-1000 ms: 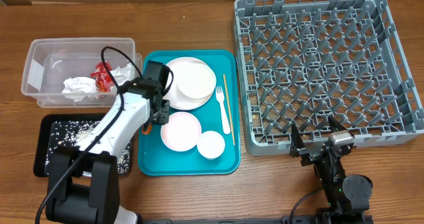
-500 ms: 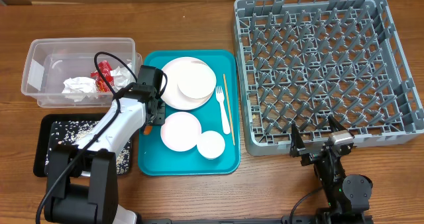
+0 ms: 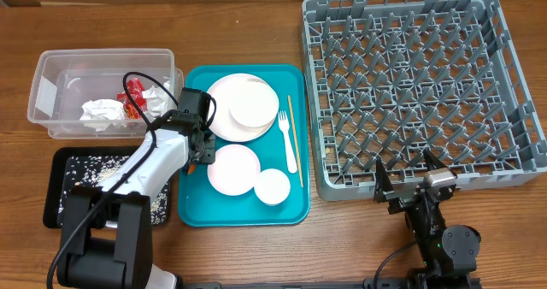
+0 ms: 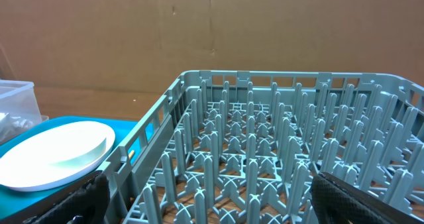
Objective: Sort waste into correct bins and load items into the dishwasher
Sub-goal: 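Move the left gripper to the carrot and grasp it, then lift the carrot and carry it left over the black tray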
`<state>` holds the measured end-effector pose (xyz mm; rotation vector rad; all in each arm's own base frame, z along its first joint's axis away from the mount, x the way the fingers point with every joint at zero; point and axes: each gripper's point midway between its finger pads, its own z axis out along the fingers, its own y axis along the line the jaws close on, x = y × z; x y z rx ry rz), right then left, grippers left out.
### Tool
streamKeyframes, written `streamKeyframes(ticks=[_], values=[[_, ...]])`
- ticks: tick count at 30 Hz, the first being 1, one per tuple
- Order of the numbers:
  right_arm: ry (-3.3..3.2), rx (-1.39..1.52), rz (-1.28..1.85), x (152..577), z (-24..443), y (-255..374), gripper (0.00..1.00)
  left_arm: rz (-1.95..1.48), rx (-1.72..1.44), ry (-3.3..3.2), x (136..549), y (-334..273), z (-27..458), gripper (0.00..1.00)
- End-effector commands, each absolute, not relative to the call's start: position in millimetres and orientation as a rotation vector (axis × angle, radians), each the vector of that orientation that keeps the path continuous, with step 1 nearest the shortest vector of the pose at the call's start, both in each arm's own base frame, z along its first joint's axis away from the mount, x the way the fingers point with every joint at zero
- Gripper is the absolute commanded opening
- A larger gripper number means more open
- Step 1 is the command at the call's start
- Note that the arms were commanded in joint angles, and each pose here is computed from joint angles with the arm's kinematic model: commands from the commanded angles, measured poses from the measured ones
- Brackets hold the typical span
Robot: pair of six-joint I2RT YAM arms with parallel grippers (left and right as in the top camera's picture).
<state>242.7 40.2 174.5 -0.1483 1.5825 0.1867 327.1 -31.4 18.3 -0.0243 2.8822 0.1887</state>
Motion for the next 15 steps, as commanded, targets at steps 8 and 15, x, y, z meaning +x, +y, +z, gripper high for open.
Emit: streamKeyframes(ticks=[8, 15], values=[[1.581, -0.14, 0.173, 243.3, 172.1, 37.6, 1.0, 0.082, -0.008, 2.919, 321.5, -43.1, 11.0, 0.49], [1.581, -0.14, 0.173, 243.3, 172.1, 37.6, 1.0, 0.095, -0.009, 2.92, 321.0, -41.5, 10.9, 0.49]])
